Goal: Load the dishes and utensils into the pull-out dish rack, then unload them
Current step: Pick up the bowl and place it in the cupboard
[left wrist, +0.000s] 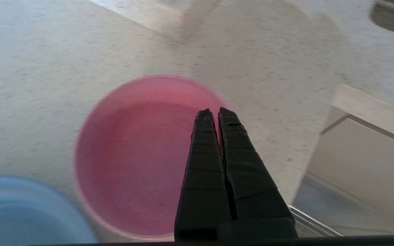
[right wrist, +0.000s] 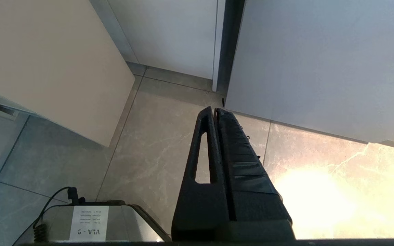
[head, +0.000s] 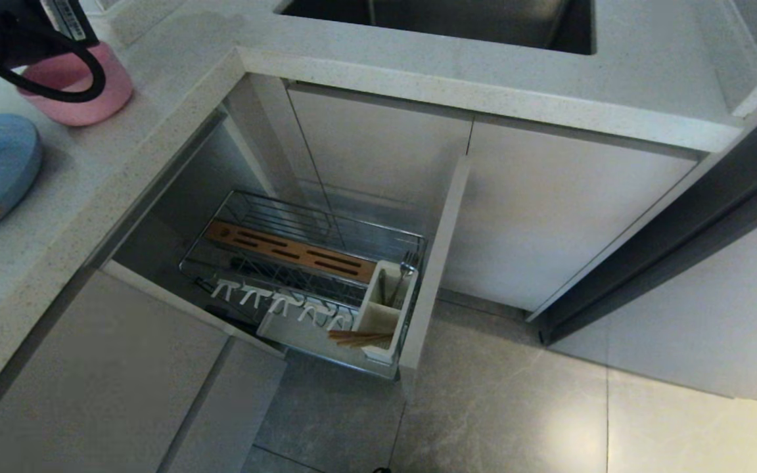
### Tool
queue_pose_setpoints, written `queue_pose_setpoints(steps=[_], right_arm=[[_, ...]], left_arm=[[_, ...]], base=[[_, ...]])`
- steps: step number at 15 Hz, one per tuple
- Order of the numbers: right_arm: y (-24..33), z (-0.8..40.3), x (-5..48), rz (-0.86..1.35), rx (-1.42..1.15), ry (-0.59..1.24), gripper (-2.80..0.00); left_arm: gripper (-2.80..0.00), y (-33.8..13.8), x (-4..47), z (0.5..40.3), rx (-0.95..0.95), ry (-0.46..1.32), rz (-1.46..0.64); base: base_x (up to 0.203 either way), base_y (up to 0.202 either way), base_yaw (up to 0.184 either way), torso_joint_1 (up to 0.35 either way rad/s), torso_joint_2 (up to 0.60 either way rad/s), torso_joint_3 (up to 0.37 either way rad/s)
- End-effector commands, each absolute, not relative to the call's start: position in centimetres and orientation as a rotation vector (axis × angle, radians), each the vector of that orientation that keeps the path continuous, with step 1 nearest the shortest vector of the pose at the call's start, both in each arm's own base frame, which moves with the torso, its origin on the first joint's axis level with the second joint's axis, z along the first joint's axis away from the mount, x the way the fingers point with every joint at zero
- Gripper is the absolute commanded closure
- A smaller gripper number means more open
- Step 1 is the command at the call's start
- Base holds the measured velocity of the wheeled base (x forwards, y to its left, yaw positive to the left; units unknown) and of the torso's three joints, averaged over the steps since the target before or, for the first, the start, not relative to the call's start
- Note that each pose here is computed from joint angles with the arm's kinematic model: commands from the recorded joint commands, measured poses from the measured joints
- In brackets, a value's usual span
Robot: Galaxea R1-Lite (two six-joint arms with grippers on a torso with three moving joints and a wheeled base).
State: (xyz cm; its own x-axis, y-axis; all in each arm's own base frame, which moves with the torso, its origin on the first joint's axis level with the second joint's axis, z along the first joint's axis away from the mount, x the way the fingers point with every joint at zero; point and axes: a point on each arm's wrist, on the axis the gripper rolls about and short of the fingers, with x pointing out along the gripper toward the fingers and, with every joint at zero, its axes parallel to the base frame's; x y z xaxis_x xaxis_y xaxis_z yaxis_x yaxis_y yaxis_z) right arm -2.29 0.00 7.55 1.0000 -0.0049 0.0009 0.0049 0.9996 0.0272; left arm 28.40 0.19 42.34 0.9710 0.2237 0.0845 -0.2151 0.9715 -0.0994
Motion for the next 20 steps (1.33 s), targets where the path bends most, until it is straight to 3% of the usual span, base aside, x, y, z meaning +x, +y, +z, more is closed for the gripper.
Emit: queue_pose_setpoints(steps=[1, 20], right_arm=[[0.0, 7.5, -2.3, -0.005, 0.028, -0.002, 0.00], [0.0, 7.5, -2.3, -0.005, 0.028, -0.002, 0.00]], left_arm=[[-2.80, 0.2, 28.1, 42.6, -0.092, -0.105, 0.224], [-2.80, -0.5, 31.2, 40.1, -0.039, -0.007, 0.201]], base=[[0.000, 0.000, 0.000, 0.000, 0.00, 0.000], [0.000, 0.000, 0.000, 0.000, 0.00, 0.000]])
